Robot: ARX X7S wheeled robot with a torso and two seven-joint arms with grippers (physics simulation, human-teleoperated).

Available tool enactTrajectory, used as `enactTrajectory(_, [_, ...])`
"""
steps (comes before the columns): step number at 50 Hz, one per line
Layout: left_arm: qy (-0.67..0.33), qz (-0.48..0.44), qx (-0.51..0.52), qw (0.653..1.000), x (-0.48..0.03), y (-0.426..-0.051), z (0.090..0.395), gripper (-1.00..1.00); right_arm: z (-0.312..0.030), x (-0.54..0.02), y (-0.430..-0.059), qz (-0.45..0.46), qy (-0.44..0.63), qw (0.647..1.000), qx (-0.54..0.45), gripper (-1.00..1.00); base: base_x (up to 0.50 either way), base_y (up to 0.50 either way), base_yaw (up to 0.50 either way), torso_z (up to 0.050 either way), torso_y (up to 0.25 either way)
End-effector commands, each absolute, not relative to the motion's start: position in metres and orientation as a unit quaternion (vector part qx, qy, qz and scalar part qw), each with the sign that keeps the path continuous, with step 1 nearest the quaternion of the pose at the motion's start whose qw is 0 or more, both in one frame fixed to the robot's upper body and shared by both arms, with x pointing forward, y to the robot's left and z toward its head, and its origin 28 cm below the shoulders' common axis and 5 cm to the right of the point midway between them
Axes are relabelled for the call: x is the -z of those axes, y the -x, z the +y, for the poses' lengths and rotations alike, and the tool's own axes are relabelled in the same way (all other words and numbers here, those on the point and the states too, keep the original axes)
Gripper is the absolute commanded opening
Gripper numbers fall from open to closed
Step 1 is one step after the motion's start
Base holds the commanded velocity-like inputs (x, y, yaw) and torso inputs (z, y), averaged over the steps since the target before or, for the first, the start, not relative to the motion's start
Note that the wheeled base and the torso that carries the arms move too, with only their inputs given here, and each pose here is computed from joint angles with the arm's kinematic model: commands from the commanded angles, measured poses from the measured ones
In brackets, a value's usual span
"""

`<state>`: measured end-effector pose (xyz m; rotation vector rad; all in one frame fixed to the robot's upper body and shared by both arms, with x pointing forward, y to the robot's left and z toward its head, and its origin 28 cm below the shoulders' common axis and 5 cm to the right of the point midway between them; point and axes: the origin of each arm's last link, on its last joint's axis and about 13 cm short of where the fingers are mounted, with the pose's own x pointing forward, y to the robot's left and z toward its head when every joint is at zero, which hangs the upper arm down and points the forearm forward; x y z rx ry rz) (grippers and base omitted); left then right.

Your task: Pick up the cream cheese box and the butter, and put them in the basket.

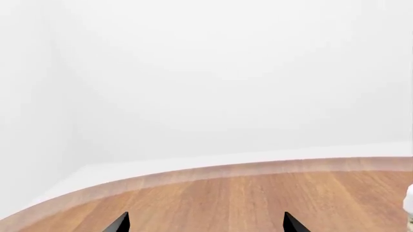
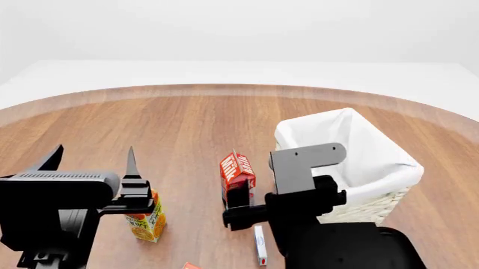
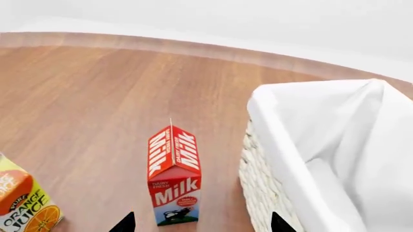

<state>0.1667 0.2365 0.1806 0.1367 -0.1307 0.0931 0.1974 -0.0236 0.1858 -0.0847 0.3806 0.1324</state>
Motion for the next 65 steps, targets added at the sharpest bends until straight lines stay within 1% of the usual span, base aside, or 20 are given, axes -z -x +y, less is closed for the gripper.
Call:
enactTrajectory(1, [-0.067,-0.066,-0.045,0.994,-0.181,-0.167,0.236,1.00,-0.023,-0.192,-0.197,0.238,0.050,0.968,-0.067,1.00,0.00,0.00,0.00,0.000,0.000])
enactTrajectory(24, [-0.068,-0.068,-0.046,0.994,-0.182,-0.167,0.236,1.00,-0.019,-0.182,-0.195,0.311,0.046,0.946,-0.080,1.00,0.00,0.00,0.00,0.000,0.000])
enactTrajectory(47, [-0.068,-0.068,-0.046,0.994,-0.182,-0.166,0.236,1.00,-0.018,-0.157,-0.204,0.335,0.055,0.939,-0.054,1.00,0.00,0.00,0.00,0.000,0.000])
enactTrajectory(65, [-0.068,-0.068,-0.043,0.994,-0.181,-0.167,0.235,1.00,-0.019,-0.146,-0.203,0.355,0.056,0.932,-0.053,1.00,0.00,0.00,0.00,0.000,0.000])
